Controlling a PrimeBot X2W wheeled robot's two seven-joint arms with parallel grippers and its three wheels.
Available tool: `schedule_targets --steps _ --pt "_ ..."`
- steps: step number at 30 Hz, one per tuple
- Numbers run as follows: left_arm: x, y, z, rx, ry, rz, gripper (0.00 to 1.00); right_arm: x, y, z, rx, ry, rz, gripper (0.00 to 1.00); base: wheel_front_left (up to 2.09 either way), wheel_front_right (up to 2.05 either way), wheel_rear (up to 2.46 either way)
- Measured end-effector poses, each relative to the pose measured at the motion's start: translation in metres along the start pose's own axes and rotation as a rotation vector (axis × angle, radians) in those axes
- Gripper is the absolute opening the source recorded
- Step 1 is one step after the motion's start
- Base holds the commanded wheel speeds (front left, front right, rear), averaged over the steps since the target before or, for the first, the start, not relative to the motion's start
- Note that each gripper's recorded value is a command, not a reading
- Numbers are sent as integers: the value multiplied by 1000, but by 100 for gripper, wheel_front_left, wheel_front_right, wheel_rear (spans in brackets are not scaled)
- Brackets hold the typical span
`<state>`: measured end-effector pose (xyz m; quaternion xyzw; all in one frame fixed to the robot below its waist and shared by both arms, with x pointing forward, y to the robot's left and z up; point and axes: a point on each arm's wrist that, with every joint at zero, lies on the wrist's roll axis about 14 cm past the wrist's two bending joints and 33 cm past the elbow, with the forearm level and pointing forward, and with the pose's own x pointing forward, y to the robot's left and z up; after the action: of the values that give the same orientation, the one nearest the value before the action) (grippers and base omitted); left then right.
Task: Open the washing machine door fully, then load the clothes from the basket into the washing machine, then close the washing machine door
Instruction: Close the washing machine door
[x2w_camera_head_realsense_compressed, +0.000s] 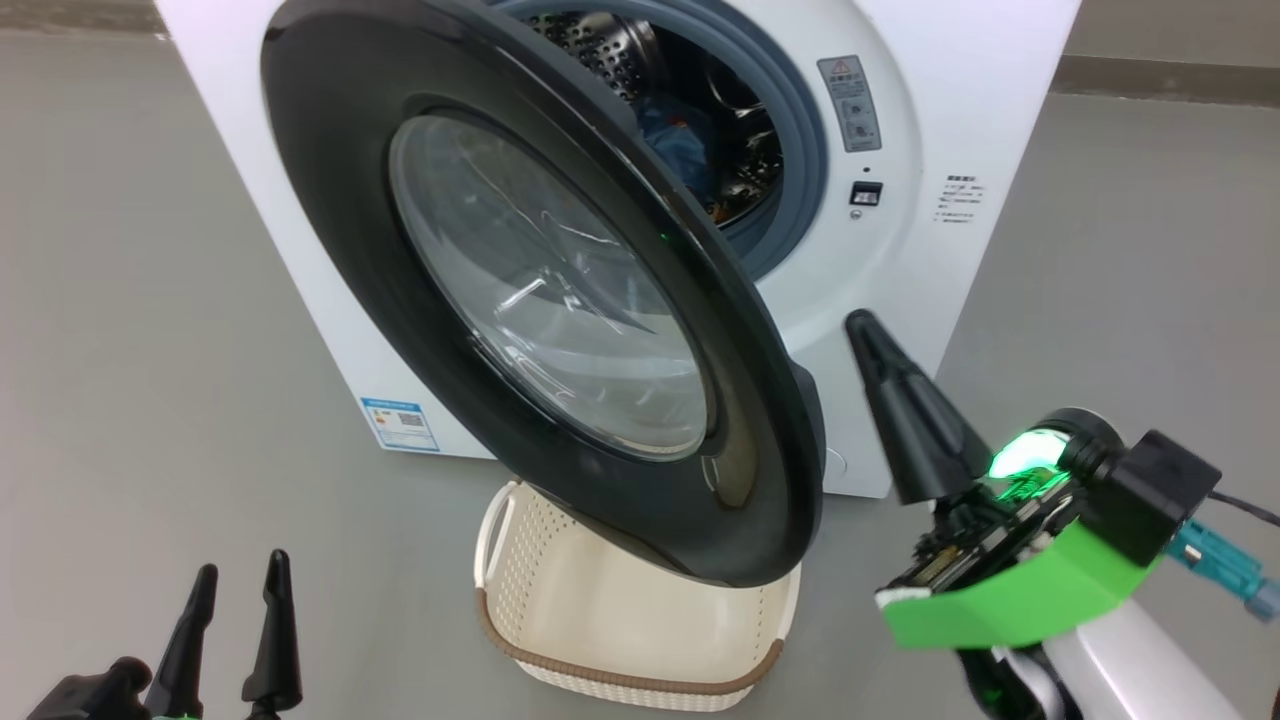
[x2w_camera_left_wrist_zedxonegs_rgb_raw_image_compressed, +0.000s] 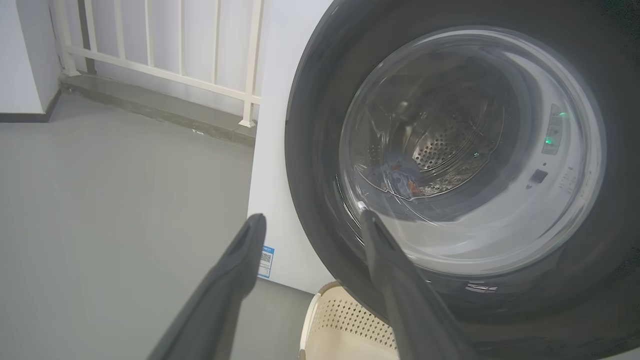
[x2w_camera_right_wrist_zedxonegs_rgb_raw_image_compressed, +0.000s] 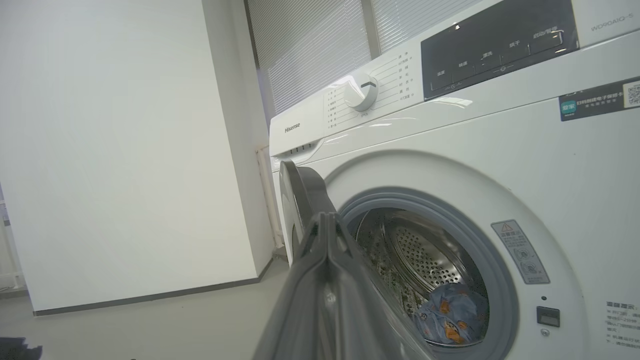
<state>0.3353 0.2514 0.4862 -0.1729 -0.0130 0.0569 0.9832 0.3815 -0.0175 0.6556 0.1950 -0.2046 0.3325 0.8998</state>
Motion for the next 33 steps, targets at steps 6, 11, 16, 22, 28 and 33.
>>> schedule_targets --steps 6,11,16,22,28,33 --pt "-4 5 1 -5 -3 15 100 3 41 -4 23 5 125 0 0 0 0" --pt "-5 6 -1 -5 4 21 100 -7 50 -31 28 101 161 0 0 0 0" --pt "-5 8 -4 -5 12 26 100 -23 55 -71 34 238 190 0 0 0 0" --pt "-6 11 -8 -7 25 40 100 -28 38 -104 21 347 173 0 0 0 0" --pt "-6 17 -13 -4 41 59 100 -34 15 -132 7 438 137 0 0 0 0" --pt "-1 20 -14 -2 46 69 100 -29 2 -142 16 456 110 0 0 0 0"
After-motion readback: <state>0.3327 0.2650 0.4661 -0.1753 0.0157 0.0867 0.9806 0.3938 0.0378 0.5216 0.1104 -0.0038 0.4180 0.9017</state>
